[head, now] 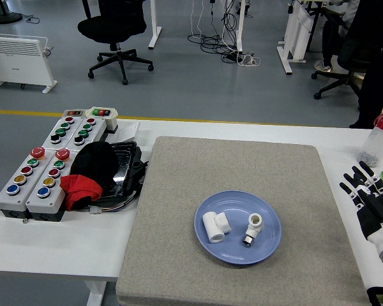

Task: Pick pipe place plate twice

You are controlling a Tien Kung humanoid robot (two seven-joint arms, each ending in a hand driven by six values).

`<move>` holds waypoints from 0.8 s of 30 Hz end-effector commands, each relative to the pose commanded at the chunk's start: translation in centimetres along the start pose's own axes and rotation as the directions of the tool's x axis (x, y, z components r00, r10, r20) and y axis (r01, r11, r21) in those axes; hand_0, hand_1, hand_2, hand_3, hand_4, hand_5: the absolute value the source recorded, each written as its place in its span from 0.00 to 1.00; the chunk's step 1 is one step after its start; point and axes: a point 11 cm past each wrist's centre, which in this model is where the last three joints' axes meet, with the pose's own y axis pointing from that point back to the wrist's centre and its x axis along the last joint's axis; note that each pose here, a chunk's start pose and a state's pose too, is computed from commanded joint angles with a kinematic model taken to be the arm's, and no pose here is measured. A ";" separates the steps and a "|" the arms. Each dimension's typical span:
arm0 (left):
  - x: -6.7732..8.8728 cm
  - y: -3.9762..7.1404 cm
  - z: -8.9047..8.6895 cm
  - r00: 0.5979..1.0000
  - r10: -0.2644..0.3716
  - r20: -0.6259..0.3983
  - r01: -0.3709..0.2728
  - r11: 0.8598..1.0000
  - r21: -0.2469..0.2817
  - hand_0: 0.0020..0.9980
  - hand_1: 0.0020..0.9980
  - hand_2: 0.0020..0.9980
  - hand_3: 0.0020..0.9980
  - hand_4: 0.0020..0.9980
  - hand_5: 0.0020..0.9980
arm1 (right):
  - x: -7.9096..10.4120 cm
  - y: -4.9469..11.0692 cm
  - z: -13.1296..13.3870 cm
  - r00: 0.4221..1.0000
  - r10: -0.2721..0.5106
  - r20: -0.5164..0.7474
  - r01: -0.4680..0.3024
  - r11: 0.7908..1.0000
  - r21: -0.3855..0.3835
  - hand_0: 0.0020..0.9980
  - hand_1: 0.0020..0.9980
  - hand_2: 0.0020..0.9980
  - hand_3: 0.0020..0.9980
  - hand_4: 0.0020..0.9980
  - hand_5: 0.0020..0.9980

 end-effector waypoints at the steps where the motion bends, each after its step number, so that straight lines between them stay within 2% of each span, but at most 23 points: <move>1: 0.0 0.0 0.0 1.000 0.000 0.000 0.000 1.000 0.000 0.72 0.74 0.71 0.65 0.40 1.00 | 0.1 0.0 0.1 0.999 0.007 0.037 -0.006 1.000 -0.007 0.80 0.76 0.83 0.78 0.57 0.54; 7: 0.0 0.0 0.1 1.000 -0.001 0.001 0.001 1.000 -0.002 0.72 0.75 0.71 0.65 0.40 1.00 | 0.5 0.1 0.2 0.994 0.018 0.104 -0.015 1.000 -0.022 0.80 0.76 0.83 0.78 0.57 0.55; 24: 0.0 0.0 0.0 1.000 -0.001 0.004 0.001 1.000 -0.001 0.72 0.75 0.71 0.65 0.40 1.00 | 0.7 0.1 0.3 0.994 0.023 0.108 -0.020 0.999 -0.029 0.80 0.76 0.83 0.77 0.56 0.57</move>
